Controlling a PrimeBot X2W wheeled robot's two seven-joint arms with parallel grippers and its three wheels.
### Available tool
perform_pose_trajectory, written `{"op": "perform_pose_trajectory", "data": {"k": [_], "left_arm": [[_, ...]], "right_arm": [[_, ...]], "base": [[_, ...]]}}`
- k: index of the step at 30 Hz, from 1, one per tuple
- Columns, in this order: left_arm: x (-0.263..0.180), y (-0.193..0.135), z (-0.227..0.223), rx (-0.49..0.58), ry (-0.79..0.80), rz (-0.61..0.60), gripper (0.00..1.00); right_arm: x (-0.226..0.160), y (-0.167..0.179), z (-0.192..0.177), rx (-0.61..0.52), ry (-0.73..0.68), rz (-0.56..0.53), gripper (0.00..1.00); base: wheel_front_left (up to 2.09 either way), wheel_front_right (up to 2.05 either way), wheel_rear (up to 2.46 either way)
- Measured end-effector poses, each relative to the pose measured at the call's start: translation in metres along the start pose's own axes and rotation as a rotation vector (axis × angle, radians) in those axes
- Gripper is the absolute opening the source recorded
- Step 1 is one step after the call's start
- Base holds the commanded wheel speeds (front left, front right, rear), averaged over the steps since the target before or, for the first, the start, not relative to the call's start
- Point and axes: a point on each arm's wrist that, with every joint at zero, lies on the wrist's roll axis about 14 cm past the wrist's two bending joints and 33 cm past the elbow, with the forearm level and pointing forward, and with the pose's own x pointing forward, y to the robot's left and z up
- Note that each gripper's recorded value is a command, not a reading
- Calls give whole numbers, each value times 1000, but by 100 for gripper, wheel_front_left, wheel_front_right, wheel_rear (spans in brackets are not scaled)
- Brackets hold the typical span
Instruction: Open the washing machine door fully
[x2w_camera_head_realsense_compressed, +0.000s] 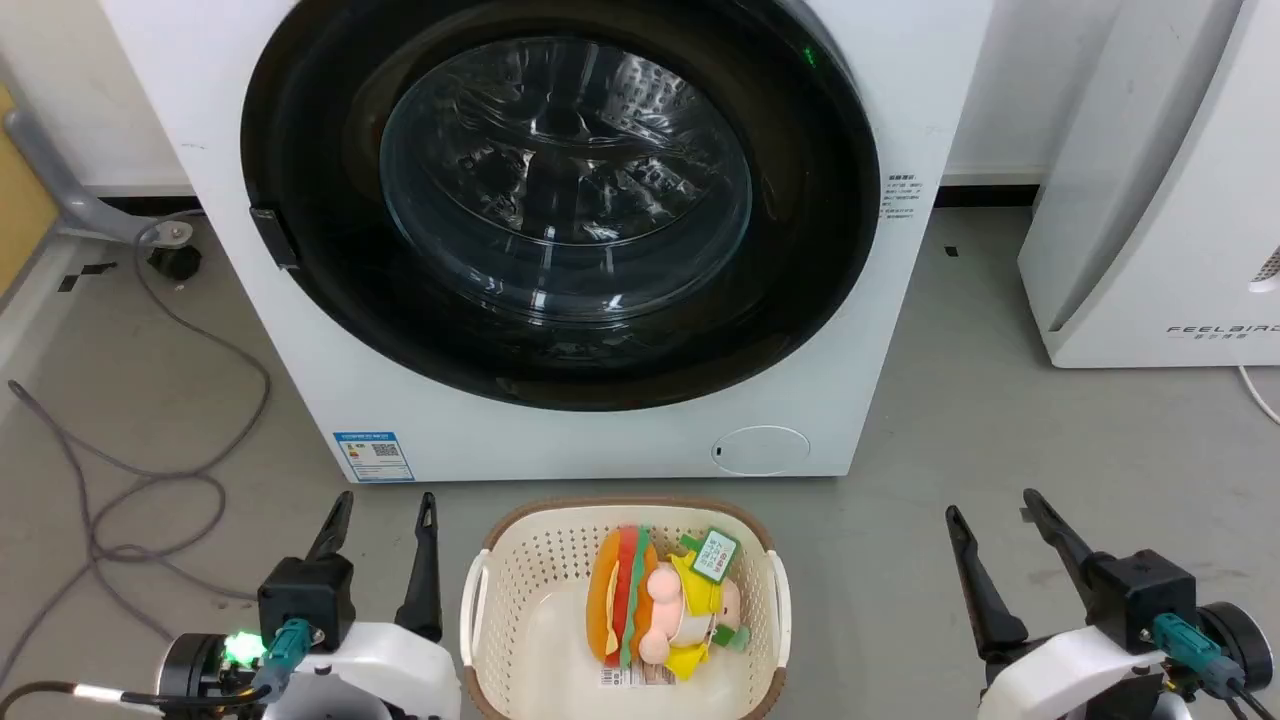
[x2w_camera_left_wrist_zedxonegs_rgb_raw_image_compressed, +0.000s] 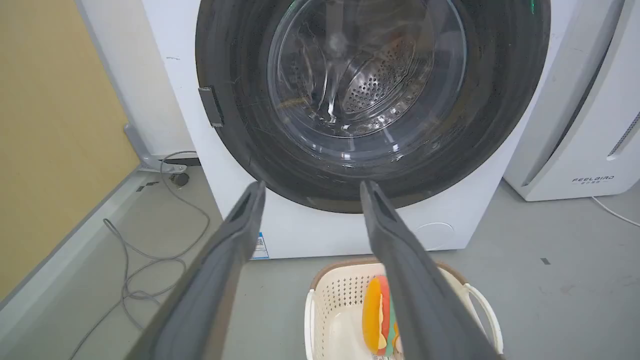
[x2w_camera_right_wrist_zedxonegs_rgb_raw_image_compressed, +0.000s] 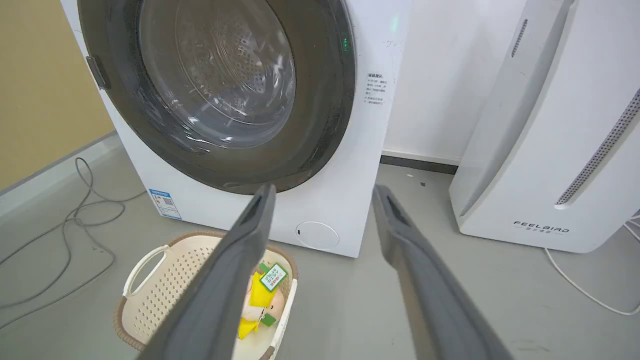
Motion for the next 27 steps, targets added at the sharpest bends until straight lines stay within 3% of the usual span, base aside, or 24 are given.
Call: {"op": "perform_pose_trajectory", "data": {"k": [2, 3, 4, 5, 15, 27], "left_arm": [[0, -1, 0, 0, -1, -3, 100], [0, -1, 0, 0, -1, -4, 100], [0, -2, 0, -2, -3, -6, 100], [0, -2, 1, -3, -6, -7, 100], [0, -6, 3, -13, -24, -19, 100], [0, -13, 4, -21, -43, -42, 100]], "right_arm": [[0, 0, 0, 3, -3, 0, 100], [0, 0, 0, 4, -4, 0, 87], [0, 0, 0, 5, -5, 0, 5], [0, 0, 0, 8, -7, -1, 0], [-1, 0, -1, 46, -17, 0, 0], [-1, -9, -6, 302, -39, -37, 0]], "base": [[0, 0, 0], [0, 0, 0], [0, 0, 0], [0, 0, 0], [0, 0, 0], [0, 0, 0]]}}
